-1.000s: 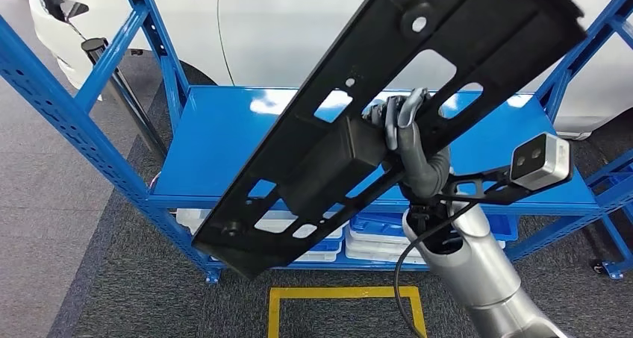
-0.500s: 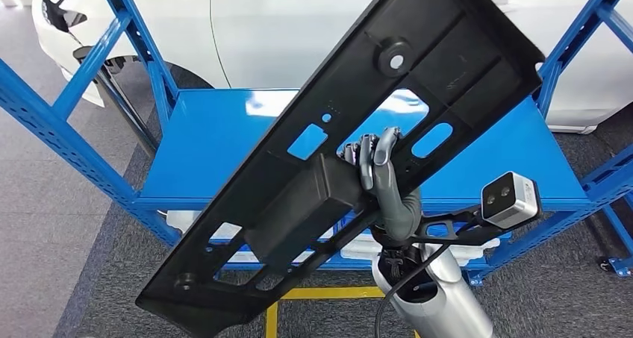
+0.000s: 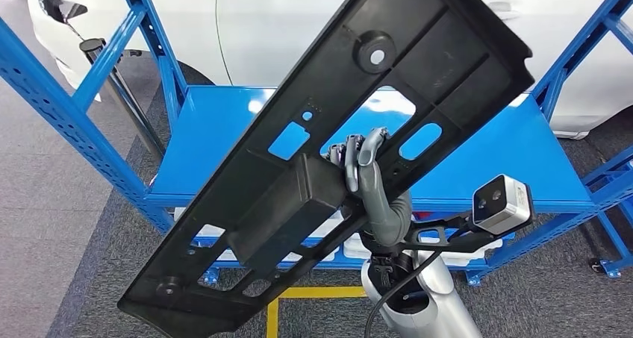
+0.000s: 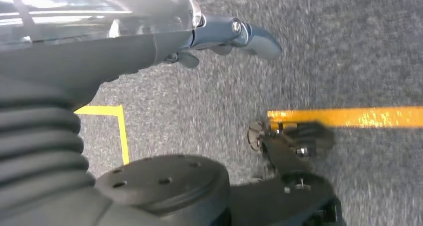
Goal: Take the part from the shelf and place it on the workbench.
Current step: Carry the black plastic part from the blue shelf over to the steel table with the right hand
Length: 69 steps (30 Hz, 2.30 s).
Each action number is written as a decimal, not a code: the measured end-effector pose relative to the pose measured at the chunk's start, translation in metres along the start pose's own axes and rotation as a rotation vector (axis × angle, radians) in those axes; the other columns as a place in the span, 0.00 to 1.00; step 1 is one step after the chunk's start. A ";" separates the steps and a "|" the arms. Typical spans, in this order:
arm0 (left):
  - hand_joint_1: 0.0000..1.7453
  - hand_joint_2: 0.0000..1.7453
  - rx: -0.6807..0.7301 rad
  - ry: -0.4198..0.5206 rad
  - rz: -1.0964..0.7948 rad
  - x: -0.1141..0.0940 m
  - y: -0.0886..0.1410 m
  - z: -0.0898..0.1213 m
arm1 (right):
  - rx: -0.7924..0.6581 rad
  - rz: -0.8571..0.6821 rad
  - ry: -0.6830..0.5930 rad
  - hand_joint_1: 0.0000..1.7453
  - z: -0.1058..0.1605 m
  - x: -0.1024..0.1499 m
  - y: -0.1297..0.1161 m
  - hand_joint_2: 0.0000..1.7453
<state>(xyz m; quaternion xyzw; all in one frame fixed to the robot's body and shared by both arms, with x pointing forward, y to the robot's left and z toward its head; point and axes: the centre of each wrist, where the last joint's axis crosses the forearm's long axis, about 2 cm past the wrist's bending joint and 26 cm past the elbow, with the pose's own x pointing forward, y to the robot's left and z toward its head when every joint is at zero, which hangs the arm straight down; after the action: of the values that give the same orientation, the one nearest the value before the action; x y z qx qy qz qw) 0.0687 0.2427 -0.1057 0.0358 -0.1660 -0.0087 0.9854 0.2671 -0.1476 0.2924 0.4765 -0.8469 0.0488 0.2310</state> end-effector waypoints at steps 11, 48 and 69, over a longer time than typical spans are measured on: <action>0.00 1.00 0.001 -0.023 0.023 0.001 -0.001 0.000 | -0.001 -0.018 -0.005 1.00 0.000 -0.001 0.006 1.00; 0.00 1.00 -0.028 0.027 0.068 -0.007 -0.003 0.002 | -0.023 -0.011 0.083 1.00 0.026 -0.014 0.005 1.00; 0.00 1.00 -0.041 0.019 0.063 0.000 -0.003 0.000 | -0.081 -0.005 0.101 1.00 0.029 -0.013 -0.006 1.00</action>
<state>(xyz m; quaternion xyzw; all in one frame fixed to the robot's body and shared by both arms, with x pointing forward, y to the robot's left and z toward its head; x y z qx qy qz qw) 0.0690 0.2397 -0.1055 0.0101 -0.1573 0.0192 0.9873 0.2675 -0.1497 0.2603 0.4656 -0.8343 0.0377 0.2926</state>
